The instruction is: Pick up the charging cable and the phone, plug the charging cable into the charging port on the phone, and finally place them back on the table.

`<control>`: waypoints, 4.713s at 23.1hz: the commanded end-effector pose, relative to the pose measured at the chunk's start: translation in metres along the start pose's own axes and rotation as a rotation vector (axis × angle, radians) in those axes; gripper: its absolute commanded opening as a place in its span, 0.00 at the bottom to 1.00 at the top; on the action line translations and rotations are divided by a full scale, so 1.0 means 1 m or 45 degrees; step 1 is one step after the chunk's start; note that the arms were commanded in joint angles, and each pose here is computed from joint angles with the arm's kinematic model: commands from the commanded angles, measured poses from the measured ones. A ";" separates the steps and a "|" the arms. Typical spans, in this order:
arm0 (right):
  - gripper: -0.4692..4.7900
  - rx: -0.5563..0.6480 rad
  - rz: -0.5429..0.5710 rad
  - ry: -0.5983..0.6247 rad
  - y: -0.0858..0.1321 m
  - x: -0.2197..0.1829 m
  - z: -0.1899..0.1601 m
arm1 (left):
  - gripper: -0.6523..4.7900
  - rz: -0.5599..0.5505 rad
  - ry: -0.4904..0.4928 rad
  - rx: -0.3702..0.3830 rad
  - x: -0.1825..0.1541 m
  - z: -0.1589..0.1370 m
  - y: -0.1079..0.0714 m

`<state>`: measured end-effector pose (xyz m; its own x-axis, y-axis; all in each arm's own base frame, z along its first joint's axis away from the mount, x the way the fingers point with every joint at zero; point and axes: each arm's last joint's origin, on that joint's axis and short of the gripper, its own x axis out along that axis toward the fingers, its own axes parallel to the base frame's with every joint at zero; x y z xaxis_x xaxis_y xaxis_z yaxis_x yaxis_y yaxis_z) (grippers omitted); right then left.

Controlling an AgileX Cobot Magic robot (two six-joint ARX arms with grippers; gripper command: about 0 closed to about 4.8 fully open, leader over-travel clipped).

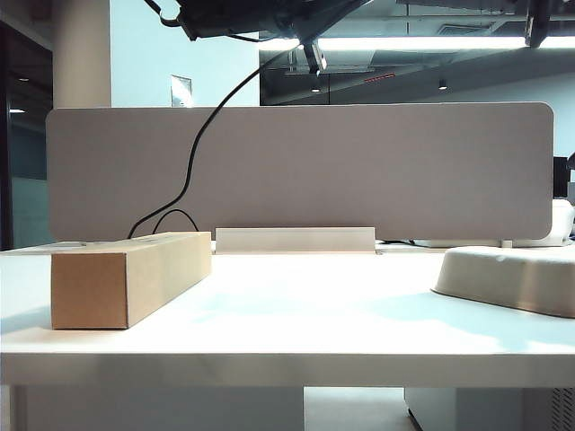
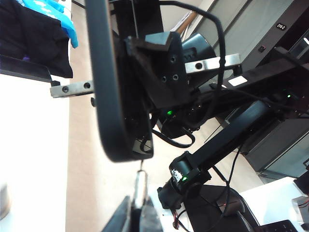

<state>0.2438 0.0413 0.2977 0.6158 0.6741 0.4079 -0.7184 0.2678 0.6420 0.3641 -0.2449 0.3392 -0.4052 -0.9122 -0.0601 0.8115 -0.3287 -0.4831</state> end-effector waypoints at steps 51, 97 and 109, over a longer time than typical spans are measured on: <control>0.09 -0.171 -0.030 0.100 -0.004 0.001 -0.004 | 0.11 1.350 0.899 -0.261 -0.119 -0.103 0.057; 0.09 -0.158 -0.008 0.176 -0.005 0.001 -0.006 | 0.23 1.465 0.989 -0.256 -0.087 -0.099 0.060; 0.09 -0.158 -0.008 0.176 -0.005 0.001 -0.006 | 0.11 1.401 0.932 -0.260 -0.085 -0.098 0.060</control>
<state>0.2484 0.0446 0.2835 0.5927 0.7588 0.2702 -0.7205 0.3494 0.5990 0.4067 -0.1617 0.2276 0.2408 -0.2860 -0.9275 0.8053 0.5923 0.0264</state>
